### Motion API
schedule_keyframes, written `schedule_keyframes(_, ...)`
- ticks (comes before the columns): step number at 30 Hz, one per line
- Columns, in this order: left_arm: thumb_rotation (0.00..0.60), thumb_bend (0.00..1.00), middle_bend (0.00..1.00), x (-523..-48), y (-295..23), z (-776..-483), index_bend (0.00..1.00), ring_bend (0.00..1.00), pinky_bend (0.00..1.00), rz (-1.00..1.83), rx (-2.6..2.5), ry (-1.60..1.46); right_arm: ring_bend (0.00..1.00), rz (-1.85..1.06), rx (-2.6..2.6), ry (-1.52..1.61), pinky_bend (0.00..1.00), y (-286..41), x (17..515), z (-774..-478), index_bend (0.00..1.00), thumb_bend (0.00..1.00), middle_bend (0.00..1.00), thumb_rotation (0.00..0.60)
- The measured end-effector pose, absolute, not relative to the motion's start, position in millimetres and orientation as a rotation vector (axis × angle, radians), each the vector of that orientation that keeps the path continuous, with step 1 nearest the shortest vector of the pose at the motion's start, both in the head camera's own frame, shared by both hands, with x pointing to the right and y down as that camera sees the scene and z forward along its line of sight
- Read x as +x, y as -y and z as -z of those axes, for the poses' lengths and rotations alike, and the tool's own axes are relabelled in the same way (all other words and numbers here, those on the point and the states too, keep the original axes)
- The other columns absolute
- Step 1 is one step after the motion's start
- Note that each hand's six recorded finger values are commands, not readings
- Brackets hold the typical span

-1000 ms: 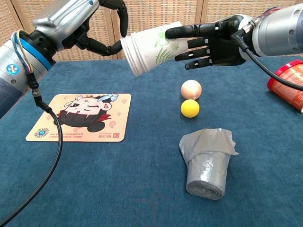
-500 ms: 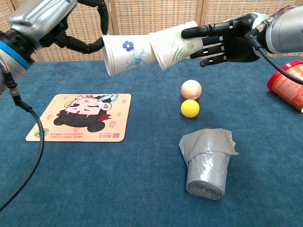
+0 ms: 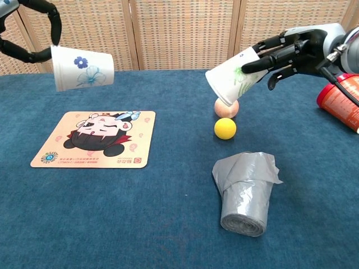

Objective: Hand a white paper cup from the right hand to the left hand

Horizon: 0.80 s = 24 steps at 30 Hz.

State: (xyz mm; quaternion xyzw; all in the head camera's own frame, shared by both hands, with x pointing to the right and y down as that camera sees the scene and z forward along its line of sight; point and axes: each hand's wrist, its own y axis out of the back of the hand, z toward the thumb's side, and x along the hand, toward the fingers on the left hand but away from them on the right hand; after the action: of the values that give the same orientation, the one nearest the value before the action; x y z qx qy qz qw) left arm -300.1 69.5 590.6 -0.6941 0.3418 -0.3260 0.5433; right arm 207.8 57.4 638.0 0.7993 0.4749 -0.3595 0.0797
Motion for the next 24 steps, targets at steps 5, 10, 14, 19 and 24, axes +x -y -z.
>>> schedule_keyframes(5,0.6,0.6,0.0,-337.9,-65.3,-595.4,0.68,0.0,0.0,0.943,-1.73,-0.623,0.54,1.263,2.538,-1.438,0.64,-64.0,221.2,-642.8,0.58,0.47,0.63,0.6)
schedule_keyframes(10,0.6,0.61,0.0,-365.0,-64.4,-606.5,0.68,0.0,0.0,1.134,-1.788,-0.489,0.54,1.481,2.689,-1.454,0.64,-65.3,232.6,-646.4,0.58,0.48,0.63,0.6)
schedule_keyframes(14,0.6,0.61,0.0,-373.9,-63.3,-619.4,0.66,0.0,0.0,1.252,-1.819,-0.452,0.54,1.702,2.811,-1.437,0.64,-67.0,239.9,-650.7,0.58,0.48,0.62,0.6)
schedule_keyframes(19,0.6,0.41,0.0,-376.8,-58.6,-630.3,0.01,0.0,0.0,1.338,-1.837,-0.459,0.4,1.954,2.947,-1.359,0.52,-71.6,245.6,-654.2,0.34,0.31,0.34,0.6)
schedule_keyframes(24,0.6,0.21,0.0,-376.5,-50.1,-627.3,0.0,0.0,0.0,1.366,-1.848,-0.512,0.04,2.153,2.984,-1.307,0.18,-74.6,252.4,-651.7,0.05,0.04,0.01,0.6)
